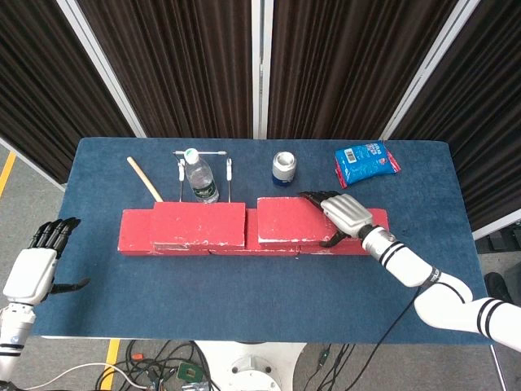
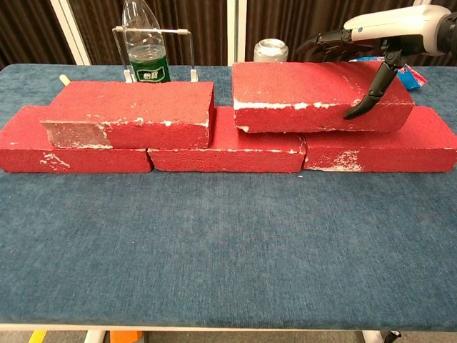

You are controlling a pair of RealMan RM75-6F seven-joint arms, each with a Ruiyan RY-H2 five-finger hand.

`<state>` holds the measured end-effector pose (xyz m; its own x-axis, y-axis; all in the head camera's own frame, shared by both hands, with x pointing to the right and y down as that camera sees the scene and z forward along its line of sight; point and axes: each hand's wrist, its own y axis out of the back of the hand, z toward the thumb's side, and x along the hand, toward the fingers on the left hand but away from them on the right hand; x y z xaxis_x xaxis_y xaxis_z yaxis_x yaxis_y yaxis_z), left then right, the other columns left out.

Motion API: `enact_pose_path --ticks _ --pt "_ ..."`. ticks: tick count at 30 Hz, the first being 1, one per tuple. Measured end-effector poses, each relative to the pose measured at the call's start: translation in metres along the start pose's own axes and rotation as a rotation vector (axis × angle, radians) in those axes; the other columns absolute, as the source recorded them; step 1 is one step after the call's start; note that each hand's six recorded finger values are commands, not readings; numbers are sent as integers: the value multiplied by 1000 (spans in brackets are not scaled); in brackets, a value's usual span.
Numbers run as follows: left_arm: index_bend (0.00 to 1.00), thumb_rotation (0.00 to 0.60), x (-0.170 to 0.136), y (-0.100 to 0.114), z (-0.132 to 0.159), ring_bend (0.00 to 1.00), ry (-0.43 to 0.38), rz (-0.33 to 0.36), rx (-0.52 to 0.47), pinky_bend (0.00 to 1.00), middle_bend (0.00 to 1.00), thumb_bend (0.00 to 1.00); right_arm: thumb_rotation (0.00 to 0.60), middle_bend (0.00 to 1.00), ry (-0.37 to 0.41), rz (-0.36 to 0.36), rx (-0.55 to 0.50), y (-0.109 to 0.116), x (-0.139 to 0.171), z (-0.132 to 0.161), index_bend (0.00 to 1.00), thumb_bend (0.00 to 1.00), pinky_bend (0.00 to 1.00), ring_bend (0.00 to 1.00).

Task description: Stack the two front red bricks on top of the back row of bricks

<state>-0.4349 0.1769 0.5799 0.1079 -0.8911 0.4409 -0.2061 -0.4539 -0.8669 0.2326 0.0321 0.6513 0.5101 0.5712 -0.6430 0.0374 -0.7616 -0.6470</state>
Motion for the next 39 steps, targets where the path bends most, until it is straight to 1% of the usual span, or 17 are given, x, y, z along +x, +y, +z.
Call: enact_pose_path --ticks 7,13,21,34,39 --pt "53 600 -2 -4 -1 0 -11 -10 -6 26 44 0 600 263 13 5 5 -3 -6 4 0 144 239 175" --pt "53 600 -2 -7 -3 0 -10 -17 -15 25 44 0 600 263 17 25 -15 -8 -10 8 0 146 240 175" --pt "53 600 -2 -9 -7 0 -6 -19 -23 25 44 0 600 263 13 45 -3 -13 -13 9 0 146 240 175" --pt "53 600 -3 -11 -11 0 0 -25 -35 25 44 0 600 263 3 41 -4 -13 -19 13 0 146 239 175" --pt "53 600 -3 -11 -12 0 0 -31 -56 25 44 0 600 263 -6 47 -6 -14 -20 13 0 150 239 175"
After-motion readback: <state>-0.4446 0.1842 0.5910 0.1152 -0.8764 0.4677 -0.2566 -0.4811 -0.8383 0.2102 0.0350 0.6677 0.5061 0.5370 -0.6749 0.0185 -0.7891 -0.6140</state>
